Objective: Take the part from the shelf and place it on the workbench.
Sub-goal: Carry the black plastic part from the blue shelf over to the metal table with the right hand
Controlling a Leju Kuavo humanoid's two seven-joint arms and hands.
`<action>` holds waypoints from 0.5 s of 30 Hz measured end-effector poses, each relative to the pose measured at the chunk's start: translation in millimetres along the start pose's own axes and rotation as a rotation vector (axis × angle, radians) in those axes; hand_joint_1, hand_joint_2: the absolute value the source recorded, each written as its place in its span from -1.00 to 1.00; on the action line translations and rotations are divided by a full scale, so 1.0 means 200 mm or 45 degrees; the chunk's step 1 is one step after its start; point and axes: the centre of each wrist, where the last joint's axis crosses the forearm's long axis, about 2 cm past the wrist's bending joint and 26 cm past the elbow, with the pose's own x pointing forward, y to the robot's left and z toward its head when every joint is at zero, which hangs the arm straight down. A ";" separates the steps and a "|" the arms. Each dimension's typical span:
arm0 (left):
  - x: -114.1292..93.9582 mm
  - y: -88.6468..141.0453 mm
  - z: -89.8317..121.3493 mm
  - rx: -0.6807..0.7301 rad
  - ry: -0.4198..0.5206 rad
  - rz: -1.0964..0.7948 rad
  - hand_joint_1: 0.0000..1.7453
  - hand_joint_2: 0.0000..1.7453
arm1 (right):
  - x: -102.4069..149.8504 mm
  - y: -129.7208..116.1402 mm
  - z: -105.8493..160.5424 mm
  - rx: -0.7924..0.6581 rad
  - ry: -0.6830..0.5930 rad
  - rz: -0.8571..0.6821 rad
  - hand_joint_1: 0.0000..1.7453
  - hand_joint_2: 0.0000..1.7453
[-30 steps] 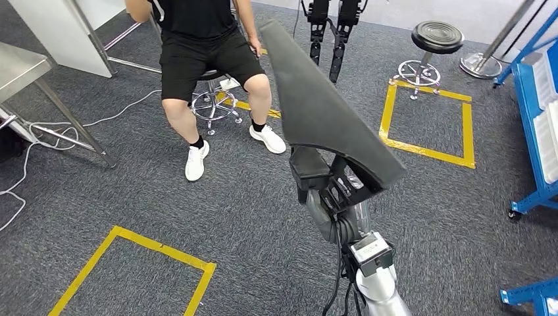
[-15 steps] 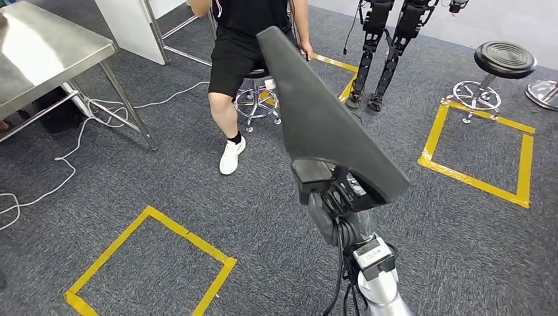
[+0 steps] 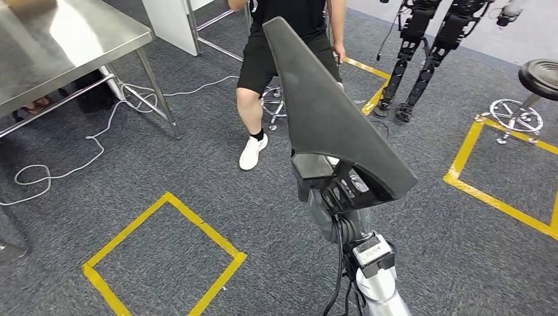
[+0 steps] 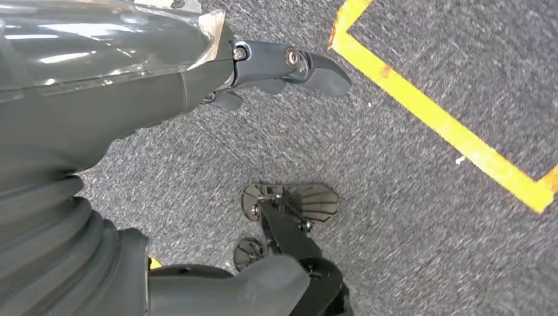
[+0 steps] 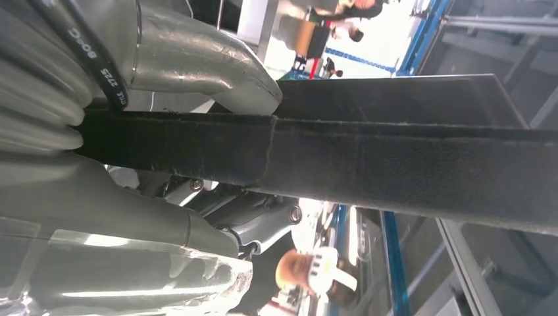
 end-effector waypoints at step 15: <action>0.00 0.01 0.00 0.014 -0.014 -0.005 -1.00 1.00 | -0.01 -0.03 0.01 -0.012 0.001 0.018 1.00 1.00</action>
